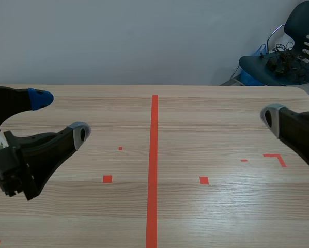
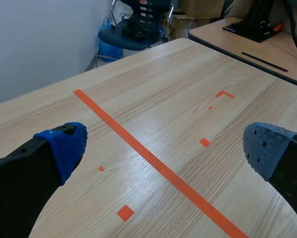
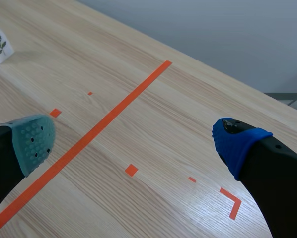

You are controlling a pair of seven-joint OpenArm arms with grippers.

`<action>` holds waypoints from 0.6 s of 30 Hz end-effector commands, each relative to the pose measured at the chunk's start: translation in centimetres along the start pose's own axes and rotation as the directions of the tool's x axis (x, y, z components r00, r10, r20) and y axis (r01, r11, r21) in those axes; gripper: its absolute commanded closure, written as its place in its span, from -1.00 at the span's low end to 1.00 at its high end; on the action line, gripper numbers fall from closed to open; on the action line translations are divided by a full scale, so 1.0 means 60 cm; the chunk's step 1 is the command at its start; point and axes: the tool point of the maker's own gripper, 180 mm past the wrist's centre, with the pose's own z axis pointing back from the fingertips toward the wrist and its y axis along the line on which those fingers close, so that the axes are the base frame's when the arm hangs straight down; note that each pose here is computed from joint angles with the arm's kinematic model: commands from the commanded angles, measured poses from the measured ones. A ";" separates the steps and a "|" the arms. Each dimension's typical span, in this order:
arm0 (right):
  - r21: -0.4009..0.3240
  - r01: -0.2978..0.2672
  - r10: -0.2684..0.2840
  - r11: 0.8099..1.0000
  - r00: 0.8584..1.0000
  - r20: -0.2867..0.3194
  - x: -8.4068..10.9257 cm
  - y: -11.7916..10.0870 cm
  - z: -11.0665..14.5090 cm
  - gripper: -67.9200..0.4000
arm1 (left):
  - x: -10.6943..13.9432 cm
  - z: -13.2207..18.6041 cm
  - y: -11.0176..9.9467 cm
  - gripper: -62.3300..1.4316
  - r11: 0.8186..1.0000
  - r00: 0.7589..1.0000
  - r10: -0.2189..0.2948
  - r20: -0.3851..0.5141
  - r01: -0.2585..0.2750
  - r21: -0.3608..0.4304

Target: Do the leaf sorting experiment

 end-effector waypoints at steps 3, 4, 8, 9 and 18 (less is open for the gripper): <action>-0.017 0.007 -0.007 1.000 0.999 0.033 0.014 0.000 0.003 -1.00 | 0.014 0.000 0.002 -1.00 1.000 0.999 0.010 0.040 -0.011 0.024; -0.019 0.009 -0.009 1.000 1.000 0.027 0.012 0.000 0.003 -1.00 | 0.015 -0.001 0.001 -1.00 1.000 0.999 0.011 0.043 -0.012 0.022; -0.023 0.014 -0.013 1.000 1.000 0.021 0.009 -0.001 0.003 -1.00 | 0.024 -0.001 0.001 -1.00 1.000 0.997 0.014 0.076 -0.016 0.023; -0.023 0.013 -0.013 1.000 1.000 0.021 0.009 -0.001 0.003 -1.00 | 0.025 -0.001 0.000 -1.00 1.000 0.997 0.015 0.078 -0.017 0.021; -0.028 0.009 -0.008 1.000 1.000 0.013 0.007 -0.002 0.003 -1.00 | 0.020 0.008 -0.022 -1.00 0.998 0.994 0.058 0.088 -0.056 -0.030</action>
